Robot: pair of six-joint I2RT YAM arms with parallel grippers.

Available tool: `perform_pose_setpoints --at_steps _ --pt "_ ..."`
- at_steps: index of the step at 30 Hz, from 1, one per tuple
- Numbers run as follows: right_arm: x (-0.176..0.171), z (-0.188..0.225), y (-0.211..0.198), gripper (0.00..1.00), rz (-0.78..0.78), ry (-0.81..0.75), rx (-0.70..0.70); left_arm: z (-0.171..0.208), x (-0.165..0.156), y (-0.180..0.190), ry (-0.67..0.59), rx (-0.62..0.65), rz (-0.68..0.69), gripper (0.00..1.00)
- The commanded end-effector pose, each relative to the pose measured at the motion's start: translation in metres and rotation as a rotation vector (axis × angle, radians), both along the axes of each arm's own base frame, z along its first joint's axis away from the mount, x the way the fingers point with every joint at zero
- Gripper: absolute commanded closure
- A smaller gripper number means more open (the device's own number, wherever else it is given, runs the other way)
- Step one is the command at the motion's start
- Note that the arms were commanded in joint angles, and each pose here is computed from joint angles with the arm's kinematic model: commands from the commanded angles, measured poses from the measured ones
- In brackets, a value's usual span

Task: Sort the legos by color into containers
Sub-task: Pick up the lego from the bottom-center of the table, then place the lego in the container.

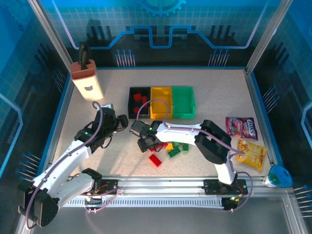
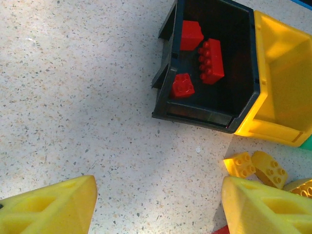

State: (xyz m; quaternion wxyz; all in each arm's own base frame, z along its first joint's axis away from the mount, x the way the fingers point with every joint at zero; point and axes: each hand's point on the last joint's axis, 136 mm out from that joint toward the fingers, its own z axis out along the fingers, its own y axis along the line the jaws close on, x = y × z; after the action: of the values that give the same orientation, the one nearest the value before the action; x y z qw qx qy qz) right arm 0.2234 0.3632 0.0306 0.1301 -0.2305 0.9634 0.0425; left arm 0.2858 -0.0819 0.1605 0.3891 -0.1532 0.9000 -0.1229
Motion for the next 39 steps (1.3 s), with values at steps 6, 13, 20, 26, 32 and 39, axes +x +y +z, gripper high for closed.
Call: perform_pose_setpoints --at_steps 6,13,20,26,32,39 --pt "-0.003 -0.009 0.007 0.52 0.006 0.004 -0.053 -0.005 -0.006 0.009 -0.002 0.022 0.035 0.32" --pt "0.013 0.018 0.016 0.71 0.027 -0.055 -0.012 0.0 -0.006 0.011 -0.026 0.023 0.042 0.32" --pt "0.073 0.088 0.034 0.71 0.048 -0.179 0.124 0.007 -0.008 -0.001 -0.092 -0.045 -0.015 0.33" --pt "0.134 0.12 0.048 0.69 0.059 -0.213 0.261 -0.002 -0.02 0.003 -0.076 -0.043 -0.008 0.33" --pt "0.185 0.129 0.059 0.68 0.043 -0.236 0.319 -0.011 -0.031 -0.004 -0.069 -0.082 -0.038 0.33" --pt "0.224 0.116 0.068 0.68 0.019 -0.248 0.329 -0.008 -0.037 -0.008 -0.064 -0.067 -0.068 0.33"
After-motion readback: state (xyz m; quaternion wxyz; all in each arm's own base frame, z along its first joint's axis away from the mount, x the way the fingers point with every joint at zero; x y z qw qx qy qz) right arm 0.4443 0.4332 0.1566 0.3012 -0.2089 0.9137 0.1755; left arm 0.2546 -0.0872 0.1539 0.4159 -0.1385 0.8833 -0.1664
